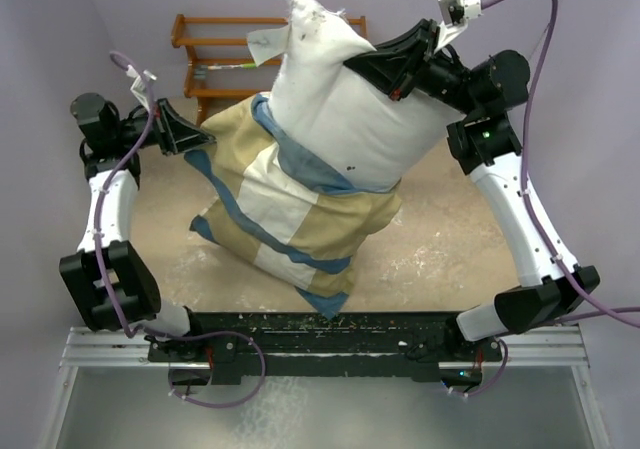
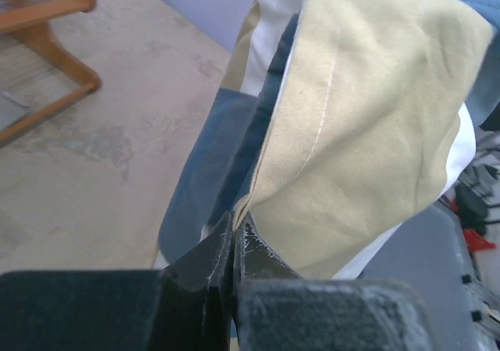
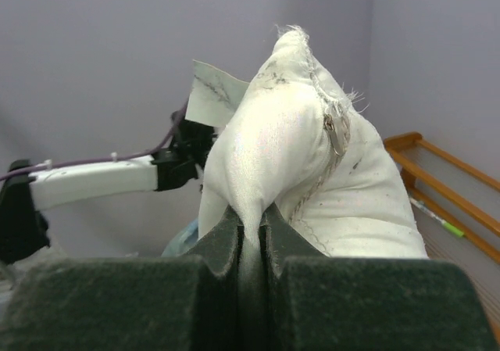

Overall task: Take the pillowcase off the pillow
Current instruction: Remove the pillow from the pillowcase.

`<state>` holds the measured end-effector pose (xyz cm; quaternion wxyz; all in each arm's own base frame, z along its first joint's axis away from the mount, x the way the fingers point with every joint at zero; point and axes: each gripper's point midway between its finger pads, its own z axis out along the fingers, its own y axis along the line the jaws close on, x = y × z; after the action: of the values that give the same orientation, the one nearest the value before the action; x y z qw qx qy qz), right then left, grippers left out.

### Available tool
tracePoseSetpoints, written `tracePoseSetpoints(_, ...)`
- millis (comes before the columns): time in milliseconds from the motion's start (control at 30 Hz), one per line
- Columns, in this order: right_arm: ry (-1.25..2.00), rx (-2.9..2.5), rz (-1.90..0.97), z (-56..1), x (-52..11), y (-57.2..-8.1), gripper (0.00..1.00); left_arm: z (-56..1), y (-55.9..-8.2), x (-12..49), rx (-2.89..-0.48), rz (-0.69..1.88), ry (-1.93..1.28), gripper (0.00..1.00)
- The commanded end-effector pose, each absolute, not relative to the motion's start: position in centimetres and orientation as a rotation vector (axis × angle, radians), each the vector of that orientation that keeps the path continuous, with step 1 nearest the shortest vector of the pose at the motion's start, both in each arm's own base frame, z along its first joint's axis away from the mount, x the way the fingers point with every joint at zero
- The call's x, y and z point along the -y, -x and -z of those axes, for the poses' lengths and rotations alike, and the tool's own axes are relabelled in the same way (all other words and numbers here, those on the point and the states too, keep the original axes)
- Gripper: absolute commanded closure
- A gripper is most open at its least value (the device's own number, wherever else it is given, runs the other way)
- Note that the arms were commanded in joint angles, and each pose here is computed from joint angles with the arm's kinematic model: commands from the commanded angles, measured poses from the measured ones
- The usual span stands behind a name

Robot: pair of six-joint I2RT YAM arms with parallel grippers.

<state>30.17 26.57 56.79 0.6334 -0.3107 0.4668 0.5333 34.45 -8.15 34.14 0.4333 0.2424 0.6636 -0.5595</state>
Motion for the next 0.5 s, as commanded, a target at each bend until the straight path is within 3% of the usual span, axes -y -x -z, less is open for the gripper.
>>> tracePoseSetpoints(0,0.523,-0.842,-0.994,-65.4,-22.1,-28.0,1.00,-35.0,-33.9,5.6,-1.557,1.030,-0.711,1.00)
tracePoseSetpoints(100,0.418,-0.812,-0.947,-67.0,-20.4,-28.8,1.00,-26.5,-33.2,6.9,-1.950,0.793,-0.801,1.00)
tracePoseSetpoints(467,0.310,-0.727,-0.943,-69.6,-16.3,-29.1,1.00,-9.2,-28.3,-1.1,-2.384,0.350,-0.857,1.00)
